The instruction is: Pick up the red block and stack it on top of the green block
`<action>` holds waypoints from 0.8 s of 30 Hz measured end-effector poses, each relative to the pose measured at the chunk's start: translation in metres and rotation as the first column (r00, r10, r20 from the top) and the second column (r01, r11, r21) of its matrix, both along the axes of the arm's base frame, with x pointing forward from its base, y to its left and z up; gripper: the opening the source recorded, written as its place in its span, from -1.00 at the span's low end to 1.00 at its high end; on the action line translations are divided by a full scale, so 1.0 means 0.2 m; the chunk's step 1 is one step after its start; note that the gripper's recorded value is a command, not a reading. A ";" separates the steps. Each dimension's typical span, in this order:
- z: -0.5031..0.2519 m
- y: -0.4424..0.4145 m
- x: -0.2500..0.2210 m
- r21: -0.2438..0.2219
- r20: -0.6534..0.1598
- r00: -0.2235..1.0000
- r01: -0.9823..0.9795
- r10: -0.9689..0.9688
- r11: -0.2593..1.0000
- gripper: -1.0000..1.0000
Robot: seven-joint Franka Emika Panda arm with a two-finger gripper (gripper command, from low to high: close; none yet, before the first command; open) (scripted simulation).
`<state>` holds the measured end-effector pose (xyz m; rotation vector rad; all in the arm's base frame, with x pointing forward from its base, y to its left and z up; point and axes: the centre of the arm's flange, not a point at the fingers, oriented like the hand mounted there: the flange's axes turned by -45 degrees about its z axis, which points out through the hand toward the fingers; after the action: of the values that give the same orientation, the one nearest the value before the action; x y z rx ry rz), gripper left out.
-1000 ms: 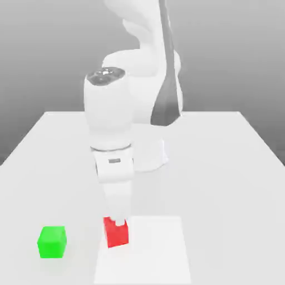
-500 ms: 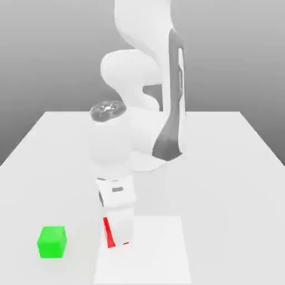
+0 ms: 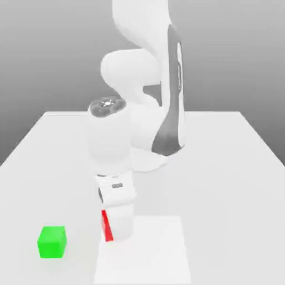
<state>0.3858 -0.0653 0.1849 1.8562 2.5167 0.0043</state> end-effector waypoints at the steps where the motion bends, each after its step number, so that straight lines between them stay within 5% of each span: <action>1: 0.02 0.00 0.00 0.000 0.000 1.000 0.000 0.000 1.000 -1.00; 7: 0.12 -0.01 -0.03 0.006 -0.014 1.000 0.010 -0.010 1.000 -1.00; 17: 0.29 -0.70 0.06 0.005 -0.015 0.994 0.106 -0.106 0.994 -1.00; 24: 0.12 -0.72 0.09 0.000 -0.006 0.995 0.096 -0.096 0.995 -1.00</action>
<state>0.4034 -0.2097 0.2092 1.9775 2.4283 -0.0023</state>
